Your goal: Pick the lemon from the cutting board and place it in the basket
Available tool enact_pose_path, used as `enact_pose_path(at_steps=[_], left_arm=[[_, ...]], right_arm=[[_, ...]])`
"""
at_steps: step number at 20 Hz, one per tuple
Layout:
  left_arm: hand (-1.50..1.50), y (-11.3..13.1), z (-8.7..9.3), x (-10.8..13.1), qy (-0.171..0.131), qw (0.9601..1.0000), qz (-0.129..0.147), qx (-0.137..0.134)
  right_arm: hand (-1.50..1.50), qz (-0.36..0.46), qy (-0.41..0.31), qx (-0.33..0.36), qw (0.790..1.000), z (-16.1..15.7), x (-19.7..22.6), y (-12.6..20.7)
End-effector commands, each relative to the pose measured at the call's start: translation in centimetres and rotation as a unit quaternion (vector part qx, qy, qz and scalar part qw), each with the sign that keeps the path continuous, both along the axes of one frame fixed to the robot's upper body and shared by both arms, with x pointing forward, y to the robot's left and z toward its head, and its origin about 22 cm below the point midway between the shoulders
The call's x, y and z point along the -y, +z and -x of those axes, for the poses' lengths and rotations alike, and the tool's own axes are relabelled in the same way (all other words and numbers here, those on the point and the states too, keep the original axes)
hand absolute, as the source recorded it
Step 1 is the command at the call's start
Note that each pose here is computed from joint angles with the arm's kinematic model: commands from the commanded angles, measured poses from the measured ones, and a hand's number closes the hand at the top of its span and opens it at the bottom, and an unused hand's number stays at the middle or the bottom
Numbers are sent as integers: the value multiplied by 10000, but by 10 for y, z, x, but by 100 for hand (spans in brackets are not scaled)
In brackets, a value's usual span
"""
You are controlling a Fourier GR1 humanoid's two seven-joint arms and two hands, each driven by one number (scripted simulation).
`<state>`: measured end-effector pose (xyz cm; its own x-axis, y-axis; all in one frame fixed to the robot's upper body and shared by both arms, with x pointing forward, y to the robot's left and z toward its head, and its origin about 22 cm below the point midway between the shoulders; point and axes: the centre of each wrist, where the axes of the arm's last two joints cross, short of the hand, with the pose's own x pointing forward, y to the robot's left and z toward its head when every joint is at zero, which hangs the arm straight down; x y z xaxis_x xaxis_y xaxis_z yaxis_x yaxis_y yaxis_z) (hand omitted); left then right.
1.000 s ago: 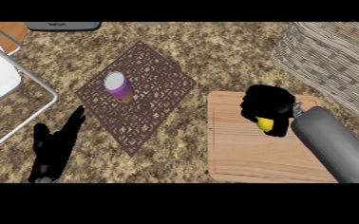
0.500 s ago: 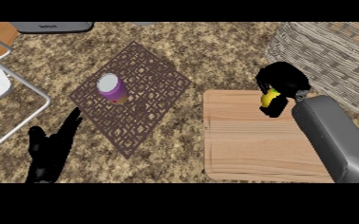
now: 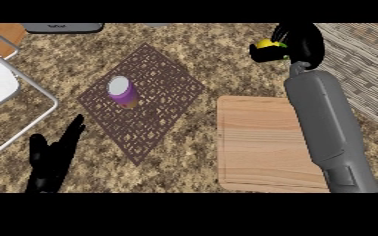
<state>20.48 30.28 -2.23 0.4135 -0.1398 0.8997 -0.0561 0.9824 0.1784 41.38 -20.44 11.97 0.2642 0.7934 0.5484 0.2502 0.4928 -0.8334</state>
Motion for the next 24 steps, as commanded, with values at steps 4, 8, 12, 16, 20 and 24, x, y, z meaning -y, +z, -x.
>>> enact_pose_path(at_steps=[4, 8, 12, 16, 20, 24], left_arm=[[0, -21, 10, 6, -84, 9978, 147, -633], [0, -34, 7, 15, -72, 9974, 146, -709], [0, -30, 3, 23, 0, 9977, 252, -627], [0, -25, 12, 7, 44, 9975, 215, -666], [0, -34, 9, 14, -42, 9981, 141, -603], [0, -26, 7, 9, 19, 9981, 171, -591]], right_arm=[[150, -1108, -1815, 1713, 9620, -12, -57, 102], [150, -720, -2542, 1867, 9462, -19, -40, 157], [150, -661, -2984, 1981, 9313, -22, -42, 180], [150, -723, -3208, 1855, 9260, -19, -11, 211], [150, -650, -3341, 1835, 9222, -23, 19, 228], [150, -607, -3519, 1749, 9176, -30, 57, 206]])
